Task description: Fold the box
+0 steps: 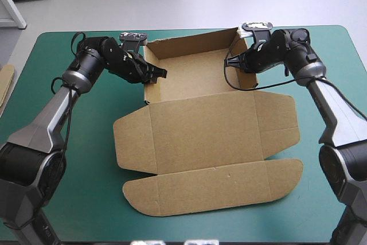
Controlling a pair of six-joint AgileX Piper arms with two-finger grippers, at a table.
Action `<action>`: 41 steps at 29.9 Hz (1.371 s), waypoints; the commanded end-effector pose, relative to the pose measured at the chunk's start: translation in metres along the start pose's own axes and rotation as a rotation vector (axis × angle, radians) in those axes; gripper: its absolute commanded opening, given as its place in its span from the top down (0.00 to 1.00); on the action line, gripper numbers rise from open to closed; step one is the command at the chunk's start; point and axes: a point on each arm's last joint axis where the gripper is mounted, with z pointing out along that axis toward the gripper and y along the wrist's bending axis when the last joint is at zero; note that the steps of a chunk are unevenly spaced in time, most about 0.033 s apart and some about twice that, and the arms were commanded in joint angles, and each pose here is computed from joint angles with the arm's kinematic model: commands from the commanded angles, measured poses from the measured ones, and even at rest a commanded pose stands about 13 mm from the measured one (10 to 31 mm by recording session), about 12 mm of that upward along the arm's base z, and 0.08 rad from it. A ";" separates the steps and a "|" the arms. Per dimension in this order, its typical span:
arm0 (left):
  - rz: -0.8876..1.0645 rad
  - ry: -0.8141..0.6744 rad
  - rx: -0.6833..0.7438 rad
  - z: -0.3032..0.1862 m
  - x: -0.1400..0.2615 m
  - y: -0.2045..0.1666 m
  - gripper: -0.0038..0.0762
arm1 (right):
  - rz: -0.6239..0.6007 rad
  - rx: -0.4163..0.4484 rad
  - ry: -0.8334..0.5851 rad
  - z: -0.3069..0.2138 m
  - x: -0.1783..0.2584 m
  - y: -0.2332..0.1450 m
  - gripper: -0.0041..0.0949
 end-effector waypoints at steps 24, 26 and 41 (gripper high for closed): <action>0.034 -0.019 -0.054 0.017 -0.018 -0.007 0.96 | -0.078 0.029 0.132 0.038 0.012 0.052 0.95; 0.033 -0.010 -0.066 0.022 -0.018 -0.004 0.96 | -0.084 0.041 0.139 0.043 0.013 0.051 0.95; 0.066 0.009 -0.161 0.043 -0.016 -0.005 0.96 | -0.106 0.113 0.167 0.060 0.016 0.042 0.96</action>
